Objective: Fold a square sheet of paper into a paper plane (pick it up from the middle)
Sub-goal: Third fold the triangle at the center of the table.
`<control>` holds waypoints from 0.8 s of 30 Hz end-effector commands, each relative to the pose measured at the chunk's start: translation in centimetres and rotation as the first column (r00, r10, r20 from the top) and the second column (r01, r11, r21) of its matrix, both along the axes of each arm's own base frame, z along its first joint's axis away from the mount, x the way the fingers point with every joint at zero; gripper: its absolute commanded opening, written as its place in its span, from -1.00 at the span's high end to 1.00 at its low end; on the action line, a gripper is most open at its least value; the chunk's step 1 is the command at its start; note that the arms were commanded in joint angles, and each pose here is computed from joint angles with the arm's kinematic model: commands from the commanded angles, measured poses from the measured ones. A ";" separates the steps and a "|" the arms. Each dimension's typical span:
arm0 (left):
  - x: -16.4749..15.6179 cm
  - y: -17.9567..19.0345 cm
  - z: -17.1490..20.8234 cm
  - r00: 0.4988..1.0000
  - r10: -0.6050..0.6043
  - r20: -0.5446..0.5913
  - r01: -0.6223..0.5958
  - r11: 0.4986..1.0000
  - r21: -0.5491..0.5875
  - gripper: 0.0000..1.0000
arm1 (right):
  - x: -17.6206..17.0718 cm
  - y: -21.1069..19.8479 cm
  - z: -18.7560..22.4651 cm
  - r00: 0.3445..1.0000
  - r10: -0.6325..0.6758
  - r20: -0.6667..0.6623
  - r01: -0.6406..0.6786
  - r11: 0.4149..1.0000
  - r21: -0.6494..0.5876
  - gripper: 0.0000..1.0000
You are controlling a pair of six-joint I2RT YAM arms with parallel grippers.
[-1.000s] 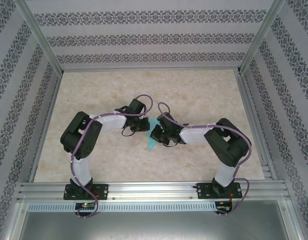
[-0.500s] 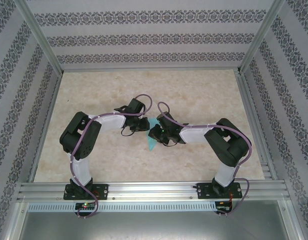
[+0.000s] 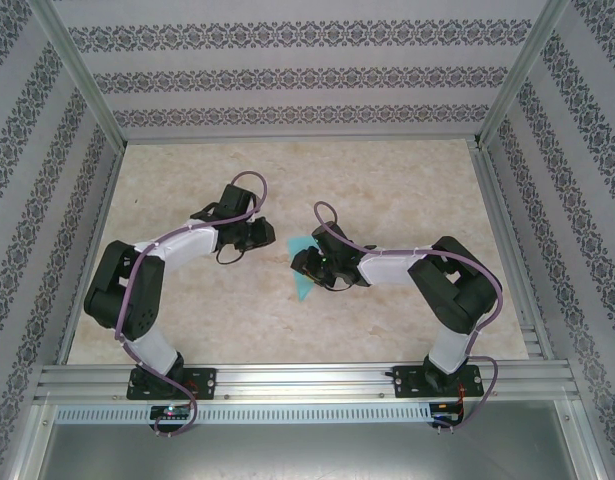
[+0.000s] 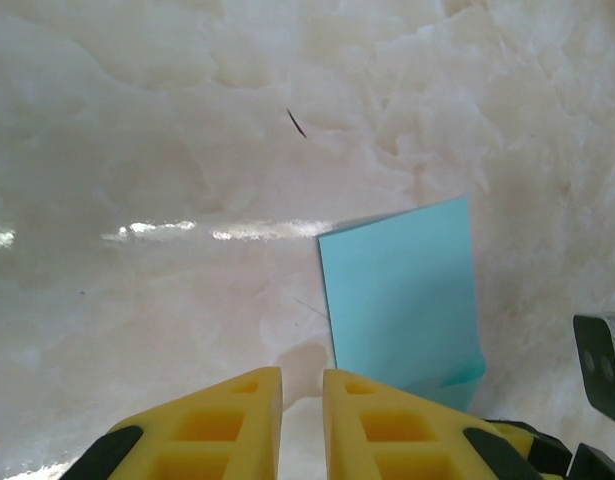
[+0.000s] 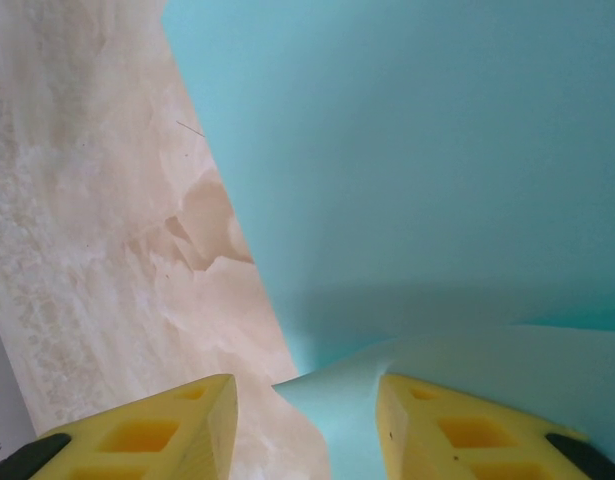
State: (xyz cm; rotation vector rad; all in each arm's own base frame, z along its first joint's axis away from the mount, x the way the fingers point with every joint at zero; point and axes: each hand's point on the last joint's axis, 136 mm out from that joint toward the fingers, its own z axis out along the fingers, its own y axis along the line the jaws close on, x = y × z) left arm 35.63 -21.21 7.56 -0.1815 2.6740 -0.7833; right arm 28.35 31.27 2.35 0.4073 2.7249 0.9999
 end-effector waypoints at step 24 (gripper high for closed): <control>-6.6 -6.9 -2.2 0.969 -0.215 -0.120 0.194 0.966 -0.170 0.92 | -1.4 -2.1 -2.9 0.998 -0.011 -0.059 0.004 0.994 -0.106 1.00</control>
